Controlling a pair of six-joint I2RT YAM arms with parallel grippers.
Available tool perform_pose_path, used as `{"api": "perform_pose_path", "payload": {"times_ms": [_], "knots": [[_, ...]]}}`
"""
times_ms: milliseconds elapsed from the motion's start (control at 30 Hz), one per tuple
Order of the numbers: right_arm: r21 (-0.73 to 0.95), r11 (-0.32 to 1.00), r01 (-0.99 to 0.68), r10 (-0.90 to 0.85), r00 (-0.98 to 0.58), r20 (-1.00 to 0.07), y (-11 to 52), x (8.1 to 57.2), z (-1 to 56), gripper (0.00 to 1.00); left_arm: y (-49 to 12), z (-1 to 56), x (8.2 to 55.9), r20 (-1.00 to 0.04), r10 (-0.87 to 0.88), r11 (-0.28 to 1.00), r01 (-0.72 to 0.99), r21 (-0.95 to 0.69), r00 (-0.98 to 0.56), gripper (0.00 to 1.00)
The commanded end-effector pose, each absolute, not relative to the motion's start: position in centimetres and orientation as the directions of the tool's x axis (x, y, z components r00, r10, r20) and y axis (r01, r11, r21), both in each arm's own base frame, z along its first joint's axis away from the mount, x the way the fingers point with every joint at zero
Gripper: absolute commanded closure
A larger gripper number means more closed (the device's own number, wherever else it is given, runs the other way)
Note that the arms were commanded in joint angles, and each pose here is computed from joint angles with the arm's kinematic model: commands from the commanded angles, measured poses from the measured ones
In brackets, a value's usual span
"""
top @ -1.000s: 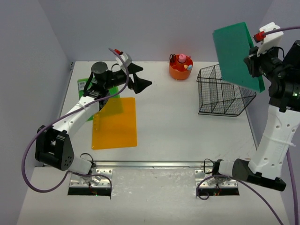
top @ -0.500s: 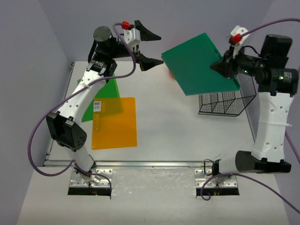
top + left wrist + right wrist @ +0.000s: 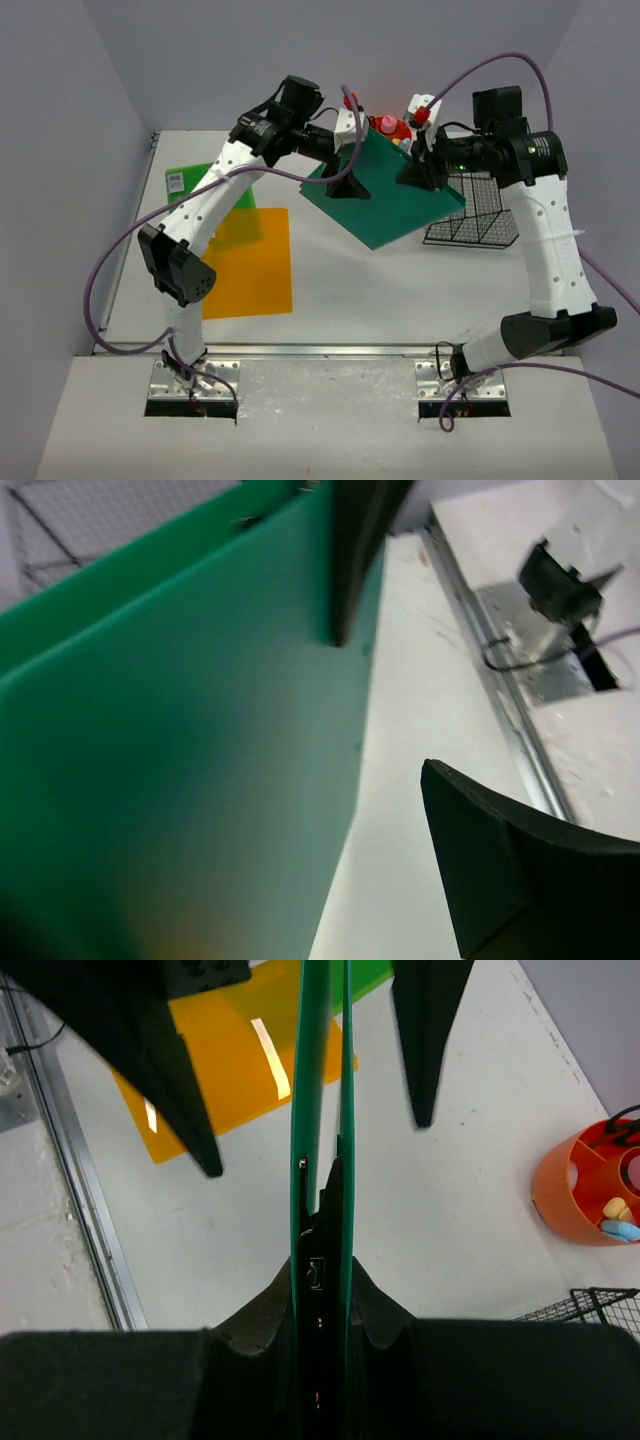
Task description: Organize the desk
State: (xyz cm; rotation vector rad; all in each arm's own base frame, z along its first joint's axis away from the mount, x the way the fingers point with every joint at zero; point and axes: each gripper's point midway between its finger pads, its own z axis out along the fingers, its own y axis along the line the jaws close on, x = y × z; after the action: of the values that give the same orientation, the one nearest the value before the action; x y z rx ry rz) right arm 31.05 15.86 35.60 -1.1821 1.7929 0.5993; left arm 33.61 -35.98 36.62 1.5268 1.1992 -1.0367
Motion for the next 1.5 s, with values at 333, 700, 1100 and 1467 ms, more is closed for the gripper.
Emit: {"api": "perform_pose_path", "payload": {"times_ms": [333,700,1100,1467], "knots": [[-0.156,0.286,-0.946,-0.611,-0.055,-0.790,18.4,30.9,31.8,1.00,-35.7,36.1,28.4,-0.990,0.124,-0.195,0.980,0.042,0.068,0.50],[-0.023,0.423,-0.906,-0.472,-0.199,-0.859,19.0,30.5,32.5,0.25,-32.1,37.8,30.8,-0.977,-0.073,-0.174,0.967,-0.188,-0.203,1.00],[0.407,0.655,-0.637,0.061,-0.493,-0.868,9.9,35.5,35.7,0.02,-28.1,37.0,31.2,-0.961,-0.143,-0.118,0.969,-0.219,-0.235,1.00],[0.525,0.396,-0.753,0.110,-0.528,-0.842,13.8,33.7,37.5,0.09,-28.3,37.1,31.6,-0.964,-0.138,-0.119,0.970,-0.213,-0.229,1.00]]}}
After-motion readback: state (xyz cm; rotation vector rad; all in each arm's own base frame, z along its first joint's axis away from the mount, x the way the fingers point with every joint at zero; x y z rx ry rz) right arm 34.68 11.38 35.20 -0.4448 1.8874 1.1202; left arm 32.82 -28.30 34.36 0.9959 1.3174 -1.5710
